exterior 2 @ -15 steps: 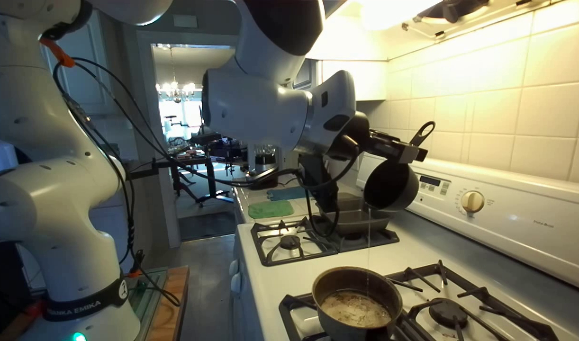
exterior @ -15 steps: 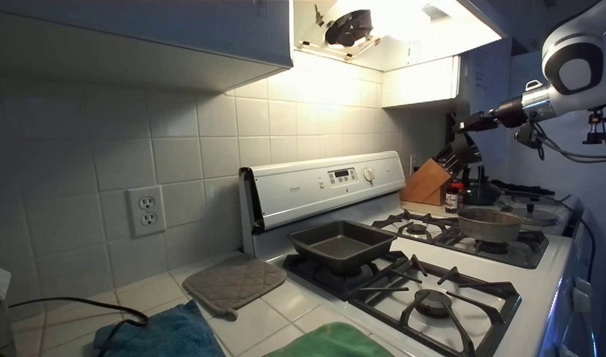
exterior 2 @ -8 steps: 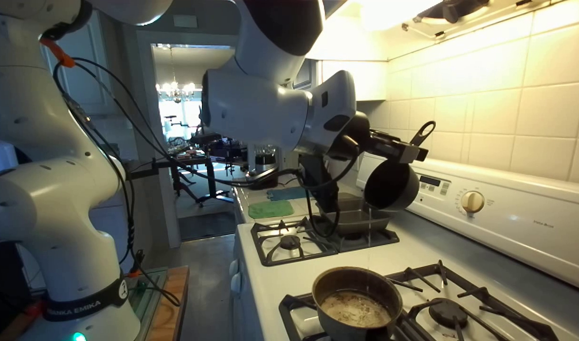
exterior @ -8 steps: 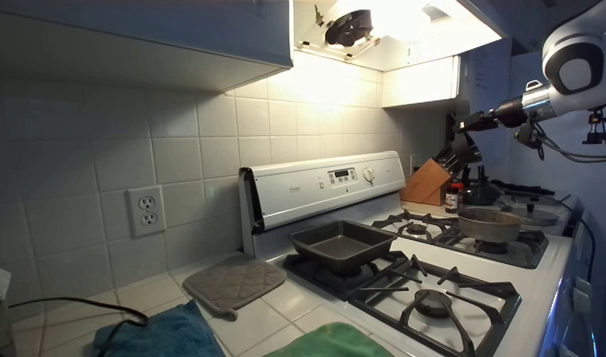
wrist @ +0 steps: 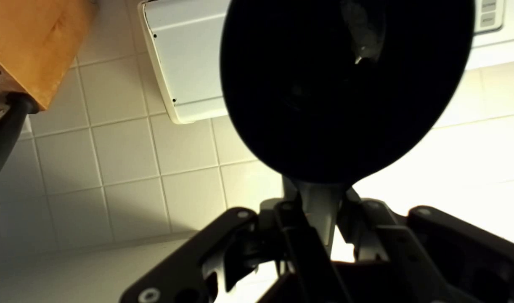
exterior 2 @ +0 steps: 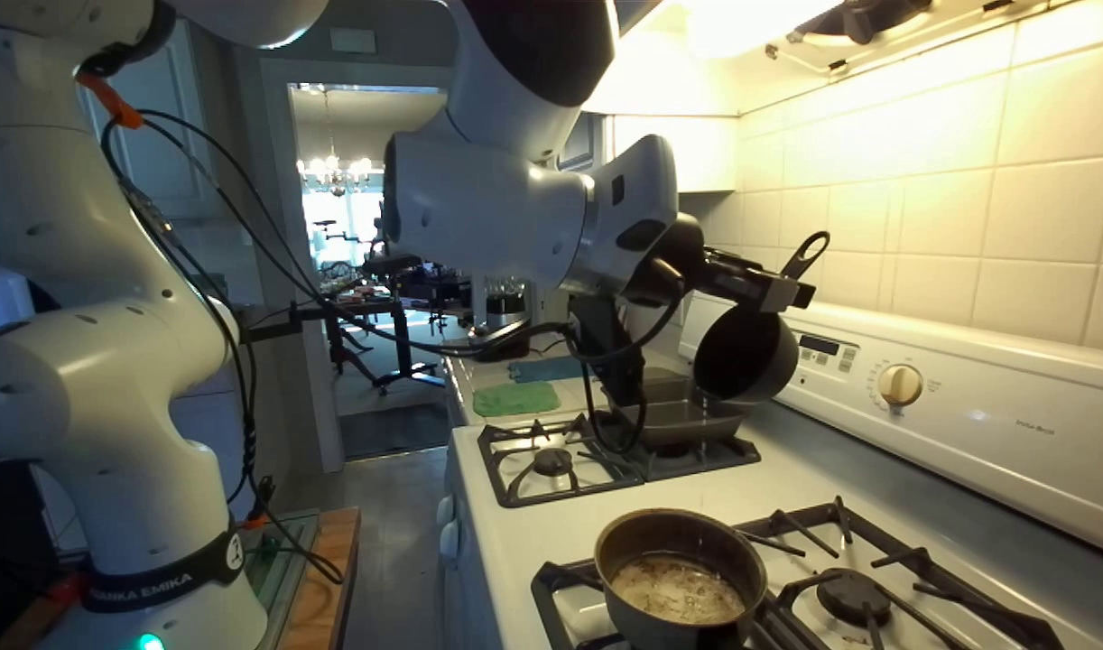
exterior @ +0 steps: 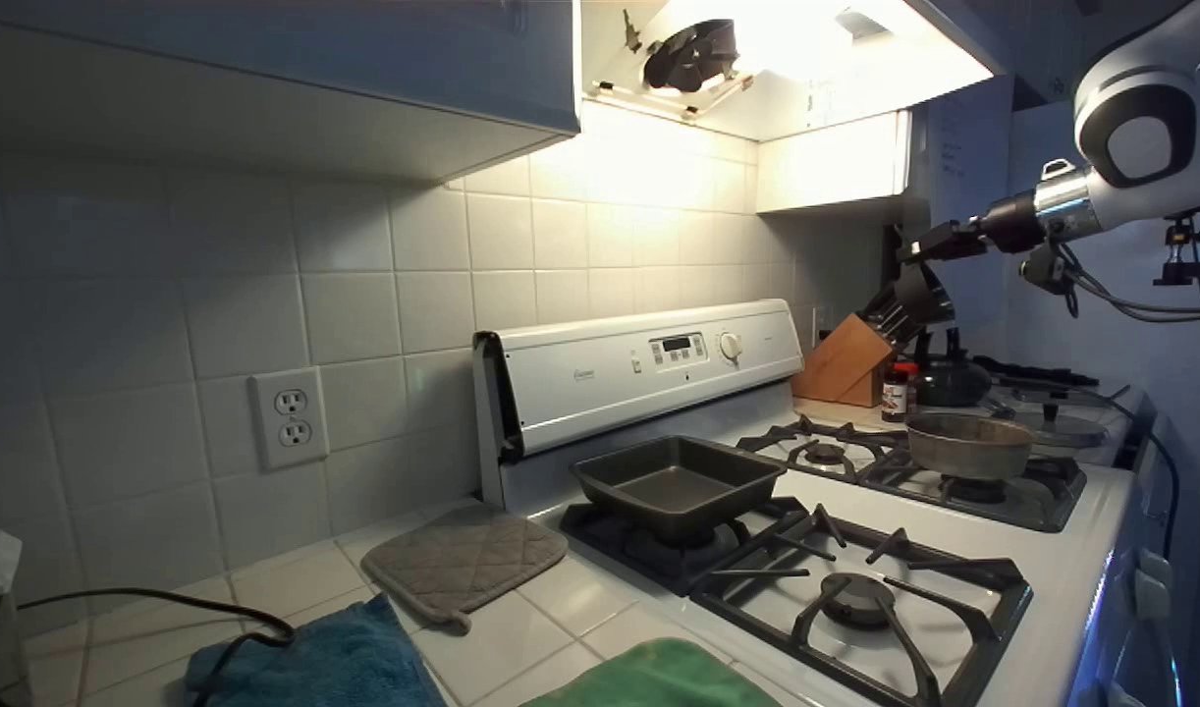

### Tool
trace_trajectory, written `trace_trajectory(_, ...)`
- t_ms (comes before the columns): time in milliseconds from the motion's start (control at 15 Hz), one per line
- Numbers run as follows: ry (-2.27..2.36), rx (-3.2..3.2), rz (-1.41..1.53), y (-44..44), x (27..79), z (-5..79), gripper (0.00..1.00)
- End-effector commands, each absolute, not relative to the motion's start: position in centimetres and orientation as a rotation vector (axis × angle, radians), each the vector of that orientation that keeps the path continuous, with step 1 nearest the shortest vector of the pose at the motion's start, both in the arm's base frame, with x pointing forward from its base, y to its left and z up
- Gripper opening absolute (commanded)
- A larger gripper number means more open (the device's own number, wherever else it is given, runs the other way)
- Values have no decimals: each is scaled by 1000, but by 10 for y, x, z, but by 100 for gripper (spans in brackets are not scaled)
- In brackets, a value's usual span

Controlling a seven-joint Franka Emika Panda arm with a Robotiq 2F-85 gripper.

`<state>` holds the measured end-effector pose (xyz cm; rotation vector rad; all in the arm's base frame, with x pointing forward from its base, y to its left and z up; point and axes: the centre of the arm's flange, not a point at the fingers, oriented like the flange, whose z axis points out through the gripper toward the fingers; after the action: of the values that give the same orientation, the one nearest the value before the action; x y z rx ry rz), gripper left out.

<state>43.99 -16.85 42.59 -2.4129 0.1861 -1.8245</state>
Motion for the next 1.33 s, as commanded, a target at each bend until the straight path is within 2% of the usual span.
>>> trace_trajectory(0, 174, -2397, -1837, -168, 427, 428, 6)
trace_trajectory(733, 182, -2577, -1699, -172, 436, 420, 6)
trace_trajectory(1267, 202, -2831, -1411, -183, 459, 407, 6)
